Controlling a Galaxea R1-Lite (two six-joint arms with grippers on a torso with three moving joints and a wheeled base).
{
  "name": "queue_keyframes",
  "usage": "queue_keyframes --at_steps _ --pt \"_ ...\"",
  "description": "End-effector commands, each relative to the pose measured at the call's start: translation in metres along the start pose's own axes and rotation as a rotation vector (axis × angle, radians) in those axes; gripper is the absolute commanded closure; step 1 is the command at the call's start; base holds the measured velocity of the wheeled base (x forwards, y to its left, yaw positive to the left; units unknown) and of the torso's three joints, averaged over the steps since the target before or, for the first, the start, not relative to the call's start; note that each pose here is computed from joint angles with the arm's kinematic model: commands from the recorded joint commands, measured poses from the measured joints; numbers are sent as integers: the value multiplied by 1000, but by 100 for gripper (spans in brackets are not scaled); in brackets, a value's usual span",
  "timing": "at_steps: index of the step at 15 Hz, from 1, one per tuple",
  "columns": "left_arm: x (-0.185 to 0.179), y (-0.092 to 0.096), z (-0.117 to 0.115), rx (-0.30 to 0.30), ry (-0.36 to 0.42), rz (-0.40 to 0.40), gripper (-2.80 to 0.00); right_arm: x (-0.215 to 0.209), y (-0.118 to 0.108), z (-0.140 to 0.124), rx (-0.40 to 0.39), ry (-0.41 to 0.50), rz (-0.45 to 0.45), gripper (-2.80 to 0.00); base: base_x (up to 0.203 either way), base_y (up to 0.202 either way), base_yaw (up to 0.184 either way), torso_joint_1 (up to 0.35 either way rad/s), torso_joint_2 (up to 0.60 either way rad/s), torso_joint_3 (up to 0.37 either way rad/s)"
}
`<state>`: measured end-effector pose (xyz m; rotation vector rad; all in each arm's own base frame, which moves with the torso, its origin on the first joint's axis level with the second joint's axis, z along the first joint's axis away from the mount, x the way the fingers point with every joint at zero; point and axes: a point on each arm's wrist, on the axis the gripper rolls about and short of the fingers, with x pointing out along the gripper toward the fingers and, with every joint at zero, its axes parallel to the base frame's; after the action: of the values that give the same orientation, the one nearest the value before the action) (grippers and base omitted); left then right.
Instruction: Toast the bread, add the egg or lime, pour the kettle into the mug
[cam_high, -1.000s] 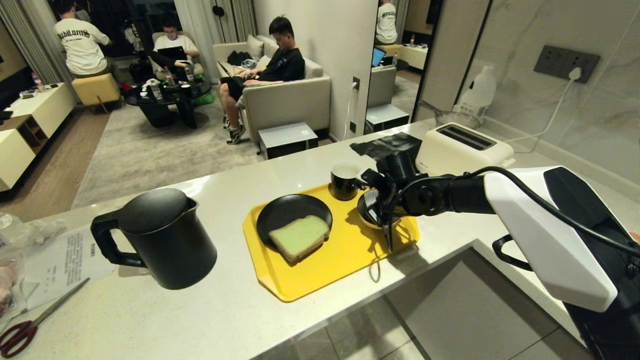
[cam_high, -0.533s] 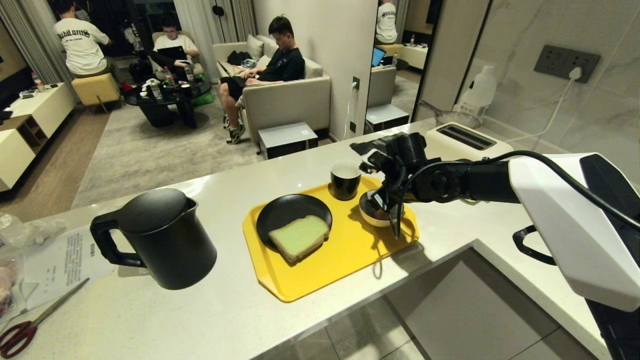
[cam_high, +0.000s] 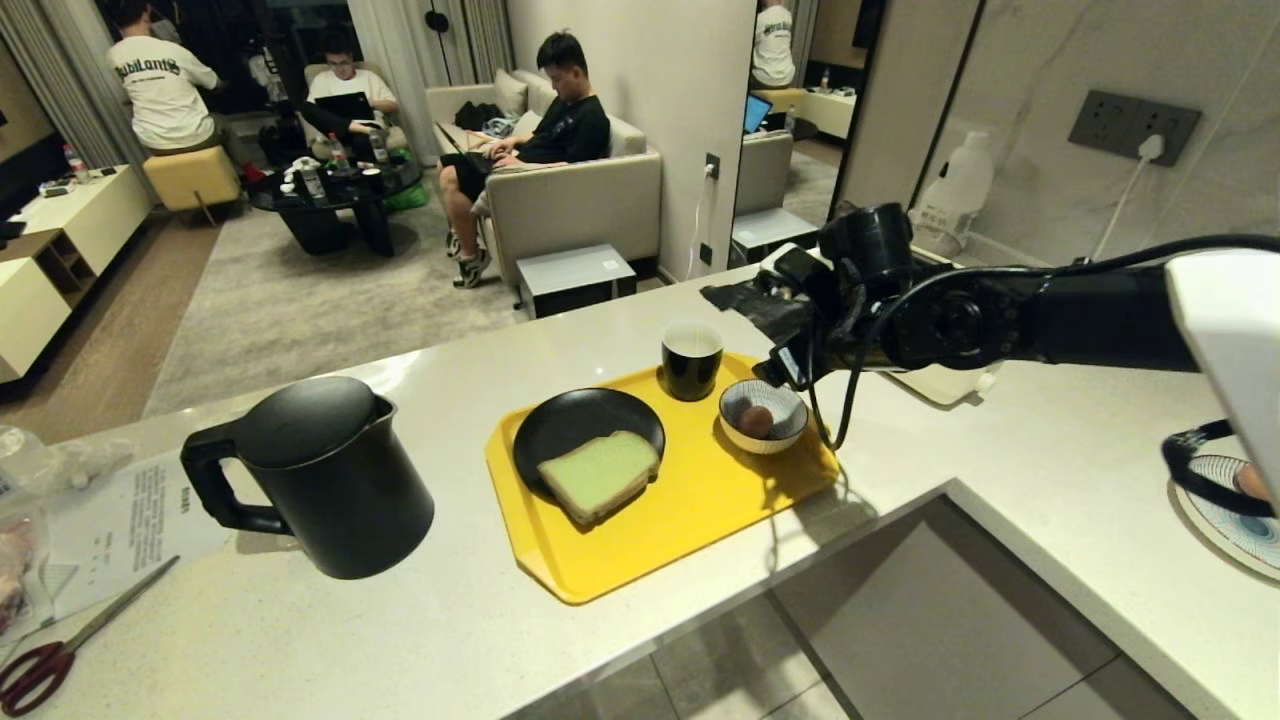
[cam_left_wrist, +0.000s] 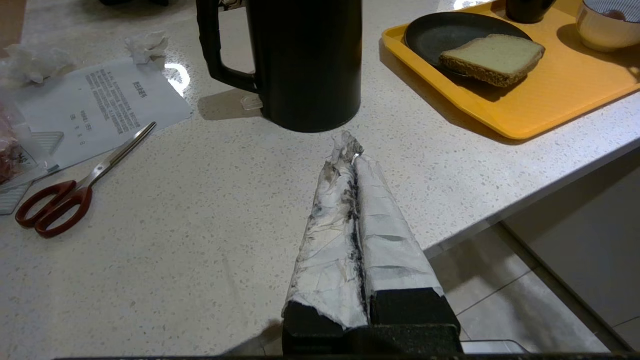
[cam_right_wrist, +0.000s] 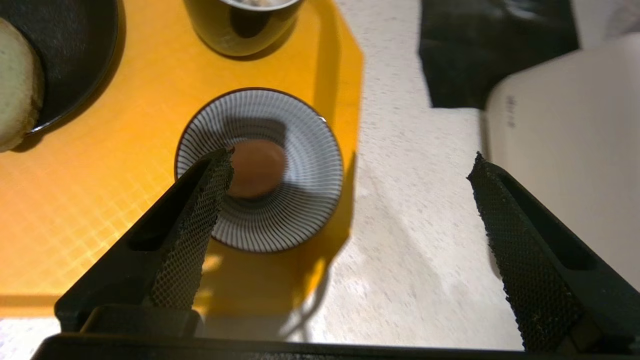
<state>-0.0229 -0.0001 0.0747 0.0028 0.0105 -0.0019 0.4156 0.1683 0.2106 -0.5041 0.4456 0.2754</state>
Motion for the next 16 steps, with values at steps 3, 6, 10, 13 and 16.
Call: queue_keyframes --at_steps 3,6,10,13,16 --pt "0 0 0 0 -3 0 0 -112 -53 22 72 -130 -145 -280 0 0 0 0 0 0" --pt "0 0 0 0 -3 0 0 -170 -82 14 137 -168 -252 0 0 0 0 0 0 0" --pt "0 0 0 0 -3 0 0 -228 -115 -4 253 -204 -380 0 0 0 0 0 0 0" --pt "0 0 0 0 -3 0 0 -263 -116 -26 367 -171 -408 0 0 0 0 0 0 0" --pt "0 0 0 0 -3 0 0 -300 -102 -59 421 -122 -411 0 0 0 0 0 0 0"
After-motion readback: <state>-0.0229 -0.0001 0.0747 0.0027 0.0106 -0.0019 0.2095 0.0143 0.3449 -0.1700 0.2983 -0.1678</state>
